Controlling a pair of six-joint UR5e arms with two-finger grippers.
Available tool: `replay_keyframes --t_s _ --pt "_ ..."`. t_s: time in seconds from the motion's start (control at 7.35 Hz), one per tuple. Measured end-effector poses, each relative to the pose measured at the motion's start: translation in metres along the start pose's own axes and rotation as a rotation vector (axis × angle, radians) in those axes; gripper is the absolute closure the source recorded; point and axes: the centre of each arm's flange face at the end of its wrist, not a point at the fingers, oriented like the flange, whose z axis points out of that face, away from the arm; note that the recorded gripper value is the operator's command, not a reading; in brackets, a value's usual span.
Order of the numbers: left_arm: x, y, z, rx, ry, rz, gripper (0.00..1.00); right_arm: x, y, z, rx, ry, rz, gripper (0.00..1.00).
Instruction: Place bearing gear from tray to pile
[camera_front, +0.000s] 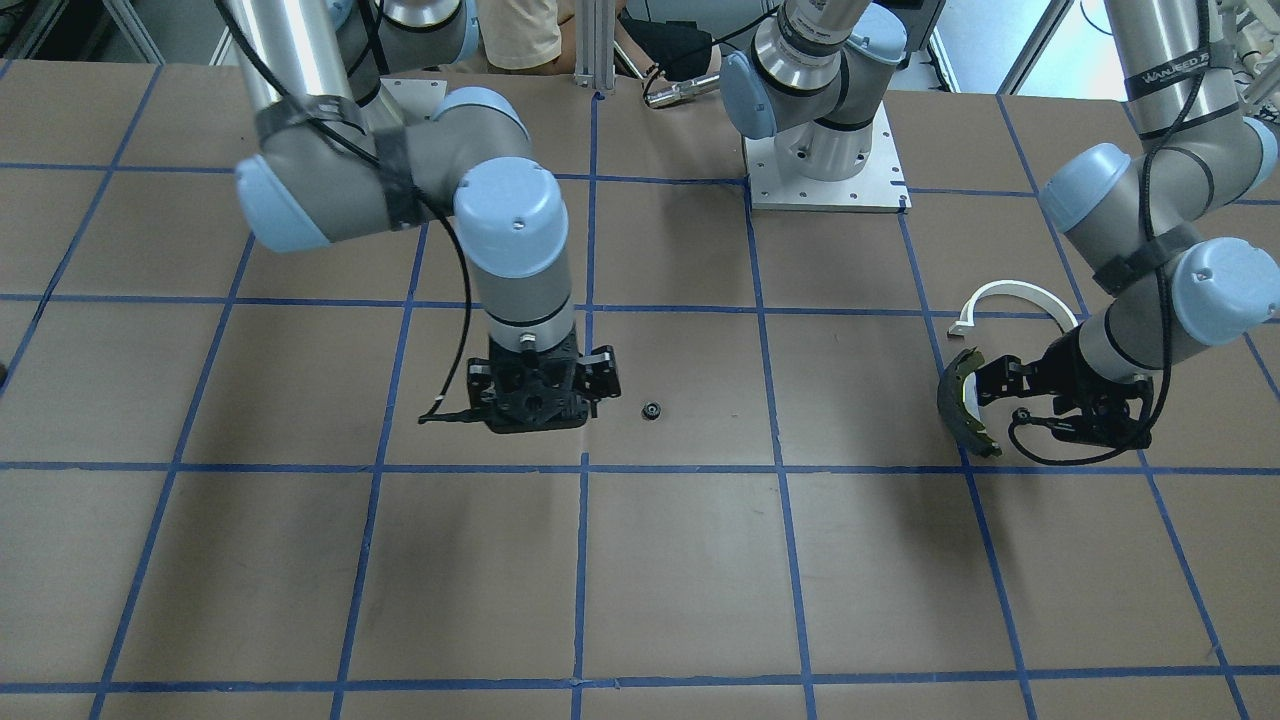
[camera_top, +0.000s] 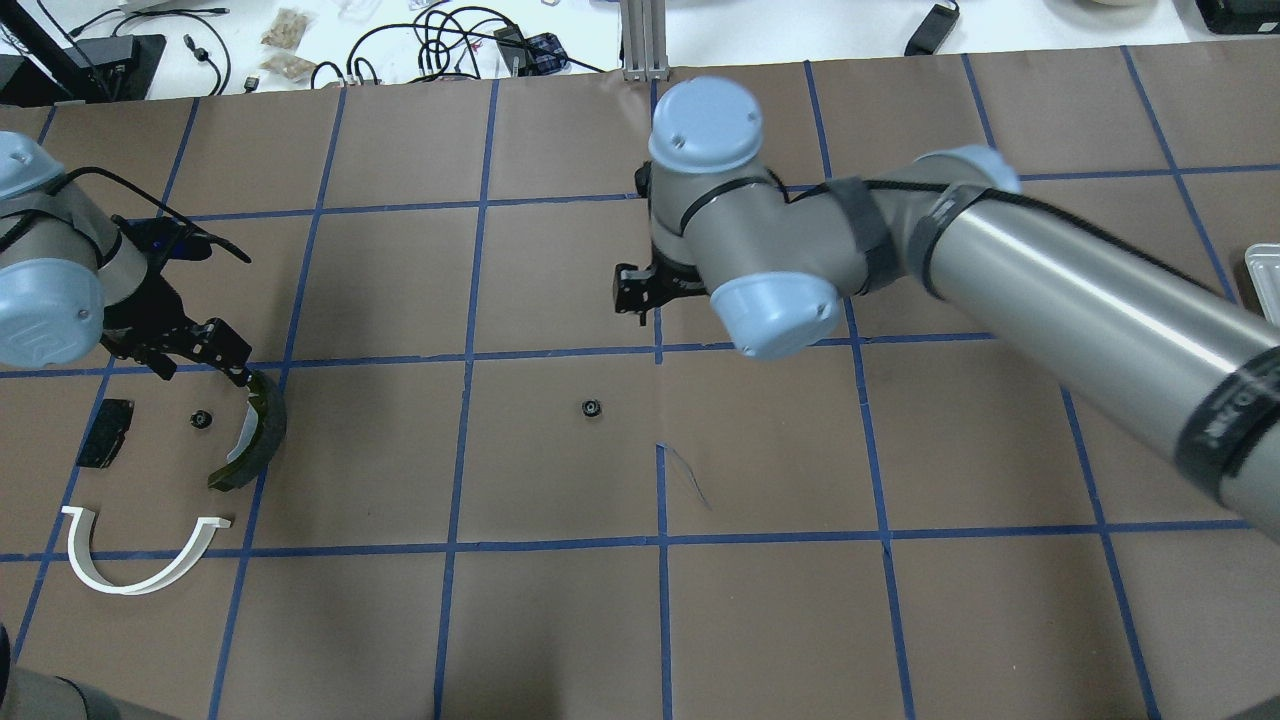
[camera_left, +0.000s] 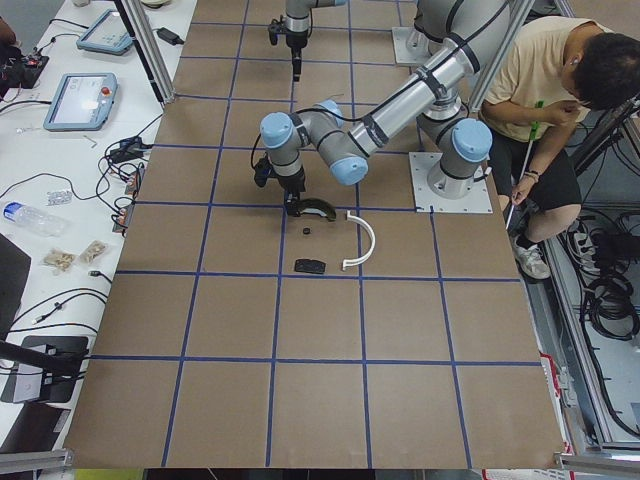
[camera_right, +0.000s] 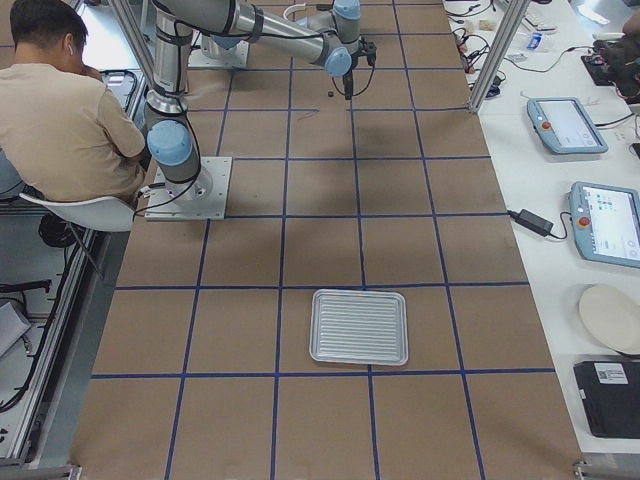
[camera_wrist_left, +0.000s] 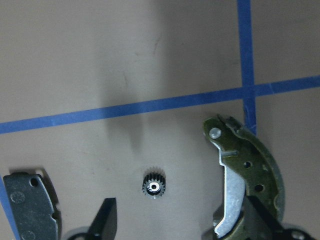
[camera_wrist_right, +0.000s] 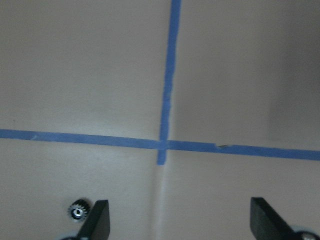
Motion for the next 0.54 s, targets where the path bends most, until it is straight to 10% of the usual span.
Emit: replay_keyframes --t_s 0.54 --pt "0.215 -0.028 -0.005 0.045 -0.056 -0.233 0.0 0.117 -0.006 -0.172 -0.033 0.025 0.008 0.0"
